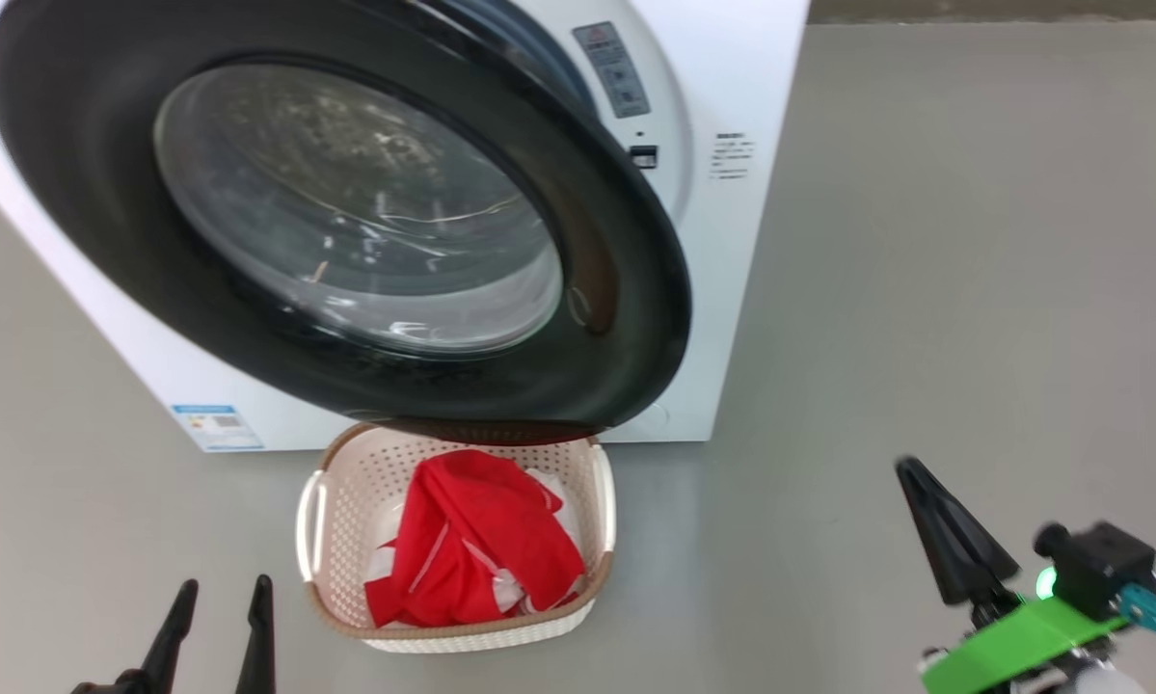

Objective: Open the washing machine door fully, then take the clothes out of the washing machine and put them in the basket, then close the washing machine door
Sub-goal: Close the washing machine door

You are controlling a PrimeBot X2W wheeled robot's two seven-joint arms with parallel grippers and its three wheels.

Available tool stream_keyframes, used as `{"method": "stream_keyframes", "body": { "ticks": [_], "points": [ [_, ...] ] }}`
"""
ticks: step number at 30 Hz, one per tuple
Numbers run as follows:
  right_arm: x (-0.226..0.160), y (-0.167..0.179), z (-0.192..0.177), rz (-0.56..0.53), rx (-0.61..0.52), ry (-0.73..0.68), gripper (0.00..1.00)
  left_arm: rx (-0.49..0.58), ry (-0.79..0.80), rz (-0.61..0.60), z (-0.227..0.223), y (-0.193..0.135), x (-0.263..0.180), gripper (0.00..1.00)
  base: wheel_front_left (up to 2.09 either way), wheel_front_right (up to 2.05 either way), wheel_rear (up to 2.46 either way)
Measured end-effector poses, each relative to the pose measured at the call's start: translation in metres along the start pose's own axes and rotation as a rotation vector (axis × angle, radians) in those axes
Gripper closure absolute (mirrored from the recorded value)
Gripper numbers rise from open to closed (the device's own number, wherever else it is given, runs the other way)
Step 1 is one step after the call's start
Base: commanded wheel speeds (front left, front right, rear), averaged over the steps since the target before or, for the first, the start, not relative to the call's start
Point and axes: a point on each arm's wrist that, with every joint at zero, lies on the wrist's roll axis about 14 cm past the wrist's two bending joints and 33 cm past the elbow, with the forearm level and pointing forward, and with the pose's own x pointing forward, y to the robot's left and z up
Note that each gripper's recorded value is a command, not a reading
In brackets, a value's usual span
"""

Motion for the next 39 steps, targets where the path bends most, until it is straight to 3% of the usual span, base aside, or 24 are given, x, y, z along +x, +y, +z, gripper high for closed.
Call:
{"method": "stream_keyframes", "body": {
  "ticks": [9,18,39],
  "points": [
    [0.052,0.061,0.024,0.202,0.011,-0.078,1.0,-0.007,-0.028,0.059,0.007,0.012,-0.015,0.0,0.0,0.0,0.0],
    [0.089,0.102,0.021,0.312,0.04,-0.079,1.0,-0.016,-0.035,0.109,0.009,0.023,-0.023,0.0,0.0,0.0,0.0],
    [0.155,0.104,-0.016,0.314,0.066,-0.007,1.0,-0.008,-0.024,0.129,0.007,0.031,0.008,0.0,0.0,0.0,0.0]
  ]
}}
